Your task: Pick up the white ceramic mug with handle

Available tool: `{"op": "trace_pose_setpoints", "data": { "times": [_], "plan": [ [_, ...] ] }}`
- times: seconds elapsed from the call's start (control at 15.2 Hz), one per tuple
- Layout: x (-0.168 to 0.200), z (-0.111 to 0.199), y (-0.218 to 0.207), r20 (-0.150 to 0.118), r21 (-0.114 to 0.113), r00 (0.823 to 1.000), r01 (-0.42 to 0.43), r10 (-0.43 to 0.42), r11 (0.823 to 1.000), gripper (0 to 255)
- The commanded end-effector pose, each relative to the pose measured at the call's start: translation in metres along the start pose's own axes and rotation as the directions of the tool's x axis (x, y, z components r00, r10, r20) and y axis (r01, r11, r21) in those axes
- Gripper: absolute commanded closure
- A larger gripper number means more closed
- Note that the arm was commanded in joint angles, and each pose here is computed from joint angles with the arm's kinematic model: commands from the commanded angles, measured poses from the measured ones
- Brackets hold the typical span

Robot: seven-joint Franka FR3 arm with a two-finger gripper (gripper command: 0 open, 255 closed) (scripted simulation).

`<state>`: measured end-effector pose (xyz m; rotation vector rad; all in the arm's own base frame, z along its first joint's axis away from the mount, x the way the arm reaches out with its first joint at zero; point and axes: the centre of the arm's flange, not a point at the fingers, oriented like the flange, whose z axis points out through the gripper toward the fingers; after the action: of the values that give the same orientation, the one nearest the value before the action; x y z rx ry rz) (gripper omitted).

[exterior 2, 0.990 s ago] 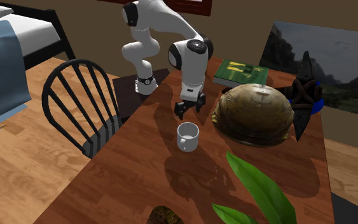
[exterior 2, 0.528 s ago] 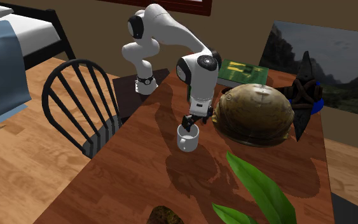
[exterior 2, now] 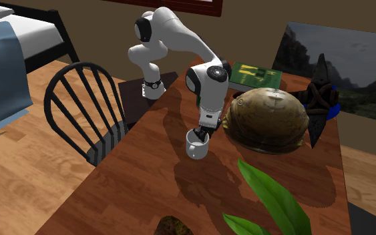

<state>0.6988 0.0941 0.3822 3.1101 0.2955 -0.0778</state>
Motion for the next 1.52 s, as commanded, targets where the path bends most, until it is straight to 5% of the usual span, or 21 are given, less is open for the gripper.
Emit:
{"op": "trace_pose_setpoints", "data": {
  "times": [0.0,0.46,1.45],
  "plan": [
    [0.0,0.0,0.0,0.0,0.0,1.0,0.0,0.0,1.0,255],
    [0.0,0.001,0.0,0.0,0.0,1.0,0.0,0.0,1.0,255],
    [-0.004,-0.078,0.001,0.0,0.0,1.0,0.0,0.0,1.0,255]
  ]
}}
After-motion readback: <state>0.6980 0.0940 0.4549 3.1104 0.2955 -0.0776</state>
